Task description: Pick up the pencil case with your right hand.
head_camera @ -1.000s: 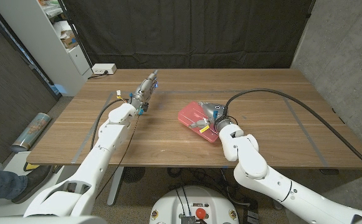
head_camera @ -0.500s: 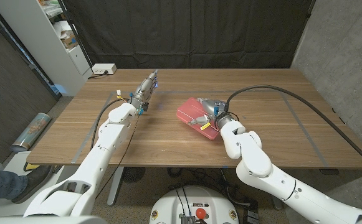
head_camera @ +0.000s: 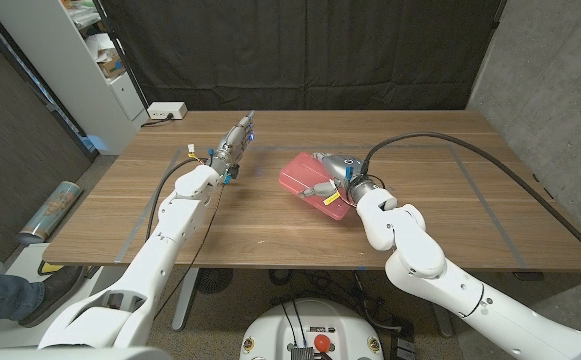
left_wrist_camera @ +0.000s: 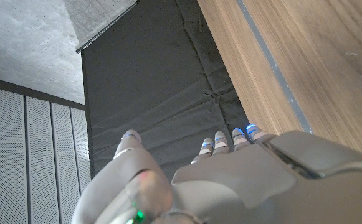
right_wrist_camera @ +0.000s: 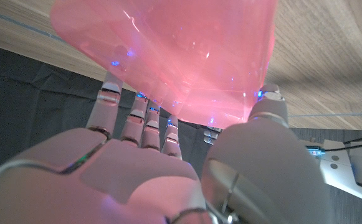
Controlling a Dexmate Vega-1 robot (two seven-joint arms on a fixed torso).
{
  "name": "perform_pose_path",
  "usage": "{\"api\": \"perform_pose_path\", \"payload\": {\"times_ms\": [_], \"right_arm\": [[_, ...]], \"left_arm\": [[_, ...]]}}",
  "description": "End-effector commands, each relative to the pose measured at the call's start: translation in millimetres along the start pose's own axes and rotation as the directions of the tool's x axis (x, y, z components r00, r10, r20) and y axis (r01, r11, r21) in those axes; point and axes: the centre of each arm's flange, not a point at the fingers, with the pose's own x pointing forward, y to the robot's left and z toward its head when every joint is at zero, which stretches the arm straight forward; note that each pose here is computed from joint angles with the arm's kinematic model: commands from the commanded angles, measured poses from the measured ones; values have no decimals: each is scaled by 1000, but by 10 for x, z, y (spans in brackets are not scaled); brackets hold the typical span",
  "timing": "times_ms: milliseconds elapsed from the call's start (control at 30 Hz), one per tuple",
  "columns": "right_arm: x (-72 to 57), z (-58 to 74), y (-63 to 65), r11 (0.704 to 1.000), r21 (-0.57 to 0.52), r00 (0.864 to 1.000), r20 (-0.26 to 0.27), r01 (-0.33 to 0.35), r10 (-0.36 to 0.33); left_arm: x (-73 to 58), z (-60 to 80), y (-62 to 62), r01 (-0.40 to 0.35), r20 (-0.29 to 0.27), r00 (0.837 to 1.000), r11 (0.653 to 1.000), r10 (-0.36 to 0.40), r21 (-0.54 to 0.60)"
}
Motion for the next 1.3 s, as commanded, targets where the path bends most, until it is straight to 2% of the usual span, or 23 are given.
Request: {"api": "perform_pose_path", "payload": {"times_ms": [33,600,833,1300], "right_arm": [[-3,20,-162,1000,-10,998,51,30,-29],[-73,44,-403,997,-27,993,91,73,-70],[-102,28,-490,998,2,991,123,59,-59],[-135,83,-656,997,-4,983,164,81,-79]], "left_arm": [[-19,-2,-2,-4,0,1000,1000,4,-4],[-50,13,-31,-4,6,1000,1000,4,-2],[-81,24,-37,-13,8,1000,1000,13,19],[-89,25,-16,-9,6,1000,1000,9,9]]}}
